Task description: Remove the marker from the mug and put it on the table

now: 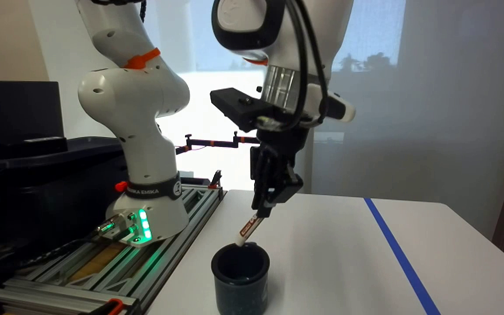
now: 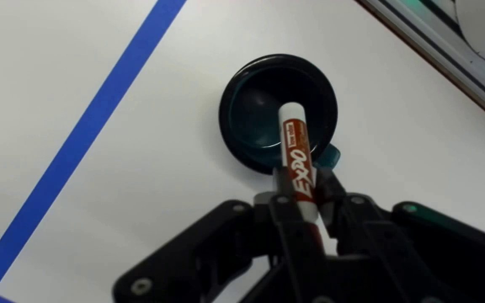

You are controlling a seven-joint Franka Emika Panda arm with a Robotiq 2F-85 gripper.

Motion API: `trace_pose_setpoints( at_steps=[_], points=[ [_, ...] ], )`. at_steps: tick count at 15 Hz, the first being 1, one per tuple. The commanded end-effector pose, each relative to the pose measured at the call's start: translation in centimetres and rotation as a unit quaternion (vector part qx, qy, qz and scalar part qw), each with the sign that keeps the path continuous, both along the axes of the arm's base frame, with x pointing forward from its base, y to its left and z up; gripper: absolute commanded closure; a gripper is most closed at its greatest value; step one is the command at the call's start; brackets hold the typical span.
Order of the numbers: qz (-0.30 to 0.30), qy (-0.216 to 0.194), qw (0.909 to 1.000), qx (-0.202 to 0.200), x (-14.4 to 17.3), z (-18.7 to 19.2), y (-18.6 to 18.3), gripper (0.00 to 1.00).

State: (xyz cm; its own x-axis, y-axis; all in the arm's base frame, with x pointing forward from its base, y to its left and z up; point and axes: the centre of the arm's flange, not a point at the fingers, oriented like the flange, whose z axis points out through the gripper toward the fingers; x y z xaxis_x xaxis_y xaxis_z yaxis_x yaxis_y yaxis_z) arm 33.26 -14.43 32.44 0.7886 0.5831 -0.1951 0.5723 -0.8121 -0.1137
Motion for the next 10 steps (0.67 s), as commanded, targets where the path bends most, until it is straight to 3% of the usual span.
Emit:
trace_pose_setpoints(
  at_steps=[1, 4, 10],
  points=[
    [0.051, -0.027, 0.9962, -0.065, 1.9, 2.9, 1.4, 0.95],
    [0.087, -0.04, 0.9884, -0.118, 4.3, 2.4, 1.7, 0.95],
    [0.12, -0.059, 0.9809, -0.141, 7.1, -2.8, 1.8, 0.95]
  ],
)
